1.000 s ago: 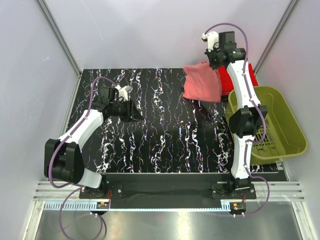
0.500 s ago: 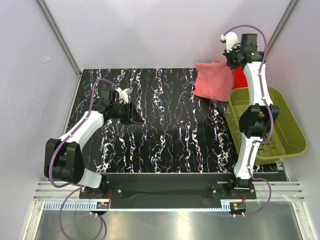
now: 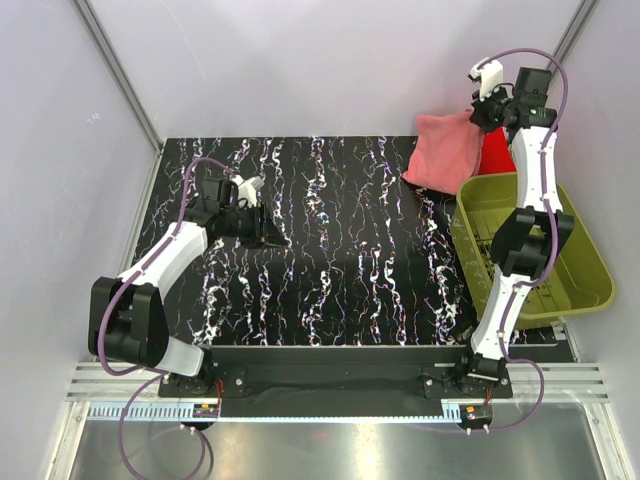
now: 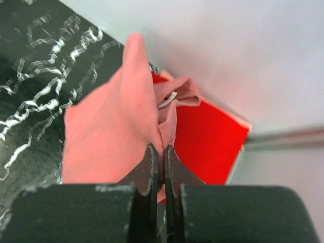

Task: Fold and stack the t-shirts
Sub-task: Neatly place the folded tshirt to the corner

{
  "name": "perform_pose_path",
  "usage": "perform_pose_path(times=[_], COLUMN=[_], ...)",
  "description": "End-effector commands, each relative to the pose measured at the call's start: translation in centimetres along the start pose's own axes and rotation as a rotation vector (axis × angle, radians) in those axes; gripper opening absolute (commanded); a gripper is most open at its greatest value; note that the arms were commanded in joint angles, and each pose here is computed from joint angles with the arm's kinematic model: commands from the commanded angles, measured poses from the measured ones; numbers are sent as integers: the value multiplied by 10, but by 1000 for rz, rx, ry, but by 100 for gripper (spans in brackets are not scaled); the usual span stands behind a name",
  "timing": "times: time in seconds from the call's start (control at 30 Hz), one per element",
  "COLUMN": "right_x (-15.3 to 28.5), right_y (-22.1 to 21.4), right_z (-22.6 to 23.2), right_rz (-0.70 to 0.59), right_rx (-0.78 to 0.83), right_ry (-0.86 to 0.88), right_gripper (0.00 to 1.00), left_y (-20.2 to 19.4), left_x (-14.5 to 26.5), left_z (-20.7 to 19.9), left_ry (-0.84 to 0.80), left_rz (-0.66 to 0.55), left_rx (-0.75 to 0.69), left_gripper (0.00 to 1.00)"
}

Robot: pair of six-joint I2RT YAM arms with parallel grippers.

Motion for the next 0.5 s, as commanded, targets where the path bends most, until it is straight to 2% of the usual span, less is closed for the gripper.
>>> perform_pose_path(times=[0.0, 0.1, 0.23, 0.47], right_x=[5, 8, 16, 12], right_y=[56, 72, 86, 60], right_z=[-13, -5, -21, -38], right_rz=[-197, -253, -271, -194], right_rx=[126, 139, 174, 201], right_ry=[4, 59, -14, -48], right_gripper=[0, 0, 0, 0], left_y=[7, 6, 6, 6], left_x=[6, 6, 6, 7], left_z=[-12, -12, -13, -16], left_ry=[-46, -46, -49, -60], left_rz=[-39, -36, -34, -32], left_rx=[-66, -66, -68, -71], left_gripper=[38, 38, 38, 38])
Point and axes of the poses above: each gripper's point midway between its finger pads, its own x axis back along the fingers, its own z axis along the line the jaws close on, y = z × x, the point moved 1 cm from there along x, back along the fingers, and after that the axes turned 2 degrees about x, right-handed, at the moved point
